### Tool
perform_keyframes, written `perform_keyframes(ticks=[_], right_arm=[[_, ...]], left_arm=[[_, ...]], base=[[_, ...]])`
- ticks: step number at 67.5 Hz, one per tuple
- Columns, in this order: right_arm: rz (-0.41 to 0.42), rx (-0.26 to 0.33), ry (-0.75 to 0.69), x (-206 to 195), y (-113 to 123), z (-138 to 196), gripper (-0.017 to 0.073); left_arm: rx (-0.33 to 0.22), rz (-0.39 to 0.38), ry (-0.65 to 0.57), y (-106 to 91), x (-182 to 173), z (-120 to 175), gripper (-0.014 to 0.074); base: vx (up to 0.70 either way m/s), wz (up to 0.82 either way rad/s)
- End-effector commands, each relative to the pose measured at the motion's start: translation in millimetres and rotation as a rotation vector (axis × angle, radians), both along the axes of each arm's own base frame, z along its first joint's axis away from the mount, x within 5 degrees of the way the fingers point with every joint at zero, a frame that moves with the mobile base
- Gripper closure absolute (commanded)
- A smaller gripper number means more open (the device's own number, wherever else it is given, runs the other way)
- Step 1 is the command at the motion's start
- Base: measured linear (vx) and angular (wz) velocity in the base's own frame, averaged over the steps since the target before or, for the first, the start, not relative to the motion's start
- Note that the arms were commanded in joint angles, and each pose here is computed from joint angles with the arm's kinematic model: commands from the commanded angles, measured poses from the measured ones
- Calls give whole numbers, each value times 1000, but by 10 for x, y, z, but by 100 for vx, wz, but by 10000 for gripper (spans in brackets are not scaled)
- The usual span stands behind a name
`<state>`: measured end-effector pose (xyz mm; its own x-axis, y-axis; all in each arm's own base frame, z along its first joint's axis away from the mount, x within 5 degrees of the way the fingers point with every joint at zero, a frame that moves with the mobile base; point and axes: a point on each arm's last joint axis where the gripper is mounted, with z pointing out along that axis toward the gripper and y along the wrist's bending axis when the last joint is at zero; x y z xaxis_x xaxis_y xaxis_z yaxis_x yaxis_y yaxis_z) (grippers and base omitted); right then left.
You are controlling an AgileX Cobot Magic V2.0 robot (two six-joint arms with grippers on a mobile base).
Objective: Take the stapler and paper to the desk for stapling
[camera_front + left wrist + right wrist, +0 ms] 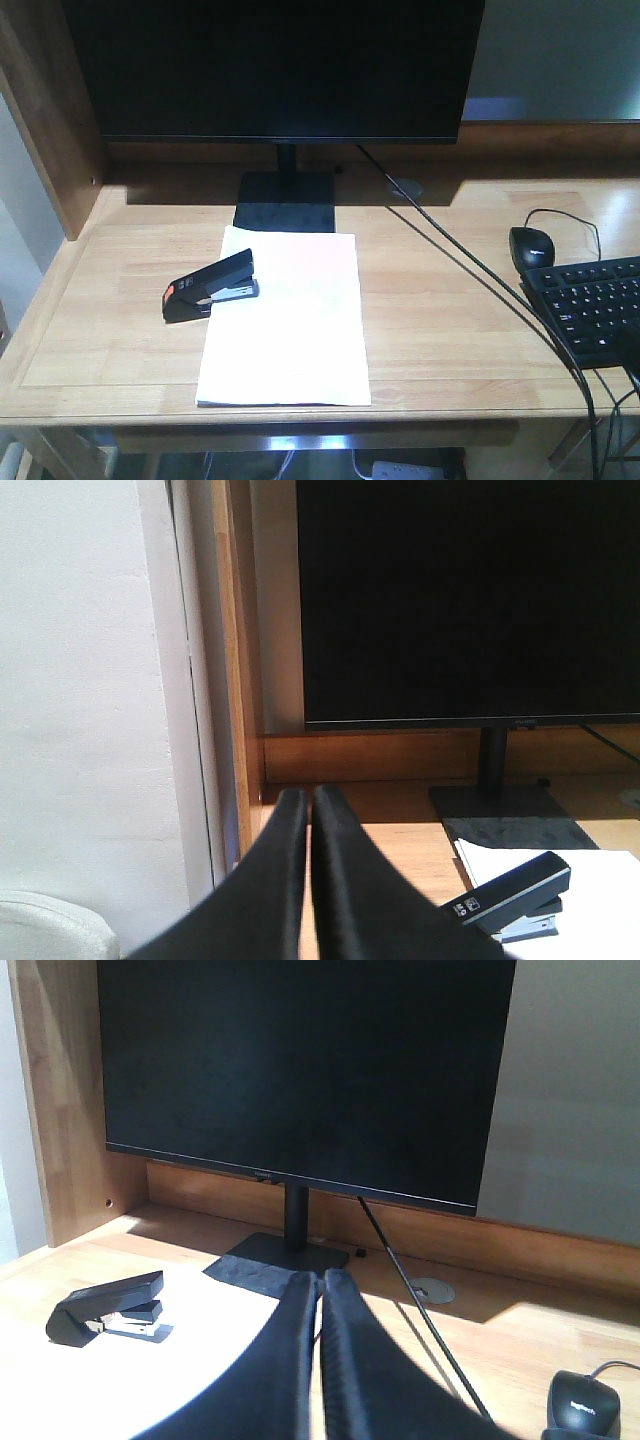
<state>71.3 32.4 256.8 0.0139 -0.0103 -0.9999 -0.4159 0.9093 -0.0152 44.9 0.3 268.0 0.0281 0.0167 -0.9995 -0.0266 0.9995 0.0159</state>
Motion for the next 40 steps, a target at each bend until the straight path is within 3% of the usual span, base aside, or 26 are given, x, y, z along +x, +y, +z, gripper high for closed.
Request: perform_keyframes(ticks=[1,13,23,40], right_arm=[[-32,-3,-33,11,-26,100,568],[-32,-4,-34,11,-26,100,568],[-32,-4,-34,11,-26,100,568],[-31,-3,-33,10,-26,100,568]], left_arm=[[-2,3,-91,4,0,110,600],[18,9,-70,10,36,-233,600],[10,-29,-92,-6,73,-466,600],[6,-90,-87,-38,103,-623,600]], base=[[0,0],[0,0],[0,0],[0,0]])
